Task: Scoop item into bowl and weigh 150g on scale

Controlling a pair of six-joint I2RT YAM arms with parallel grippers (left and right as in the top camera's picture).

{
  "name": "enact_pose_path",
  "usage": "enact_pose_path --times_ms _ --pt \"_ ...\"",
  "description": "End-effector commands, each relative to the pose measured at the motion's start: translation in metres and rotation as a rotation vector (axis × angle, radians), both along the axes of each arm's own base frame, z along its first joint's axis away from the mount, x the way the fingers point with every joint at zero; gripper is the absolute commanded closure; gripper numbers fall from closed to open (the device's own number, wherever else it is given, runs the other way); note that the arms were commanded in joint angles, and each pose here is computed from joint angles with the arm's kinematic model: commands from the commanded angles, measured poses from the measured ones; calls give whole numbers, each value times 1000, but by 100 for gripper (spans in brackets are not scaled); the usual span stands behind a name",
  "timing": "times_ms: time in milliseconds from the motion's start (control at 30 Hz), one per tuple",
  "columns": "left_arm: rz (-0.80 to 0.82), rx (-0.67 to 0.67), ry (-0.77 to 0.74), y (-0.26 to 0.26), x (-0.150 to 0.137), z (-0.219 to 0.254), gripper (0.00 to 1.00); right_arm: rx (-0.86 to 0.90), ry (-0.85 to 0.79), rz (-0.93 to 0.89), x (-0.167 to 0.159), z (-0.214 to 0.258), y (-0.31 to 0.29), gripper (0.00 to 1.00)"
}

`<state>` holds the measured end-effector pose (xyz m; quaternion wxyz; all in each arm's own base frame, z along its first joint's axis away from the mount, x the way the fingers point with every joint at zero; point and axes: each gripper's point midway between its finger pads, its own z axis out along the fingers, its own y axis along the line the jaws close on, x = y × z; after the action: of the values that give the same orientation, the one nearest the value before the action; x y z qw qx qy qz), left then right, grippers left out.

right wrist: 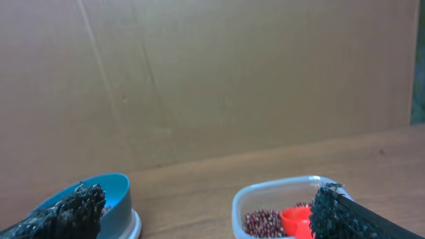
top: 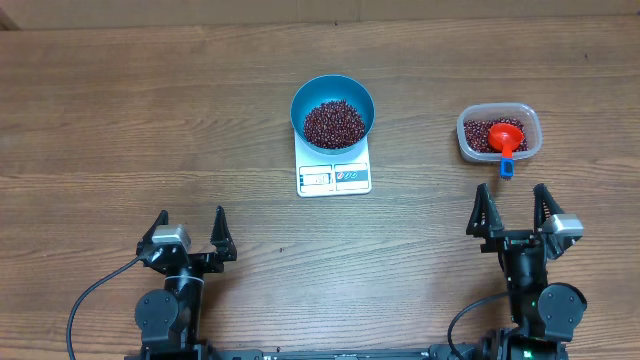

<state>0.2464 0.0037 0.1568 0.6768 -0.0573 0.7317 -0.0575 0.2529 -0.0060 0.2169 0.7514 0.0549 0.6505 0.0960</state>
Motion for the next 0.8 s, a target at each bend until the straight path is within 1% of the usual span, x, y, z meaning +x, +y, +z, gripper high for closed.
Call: enact_pose_path --times_ms 0,67,367,767 --pt "-1 -11 -5 0 0 0 0 5 -26 14 -3 4 3 0" --pt "-1 -11 -5 0 0 0 1 5 -23 14 -3 3 3 0" --pt "-1 -11 -5 0 0 0 0 16 89 13 0 -25 3 0" --pt "-1 -11 -5 0 0 0 0 -52 152 7 -7 -43 4 0"
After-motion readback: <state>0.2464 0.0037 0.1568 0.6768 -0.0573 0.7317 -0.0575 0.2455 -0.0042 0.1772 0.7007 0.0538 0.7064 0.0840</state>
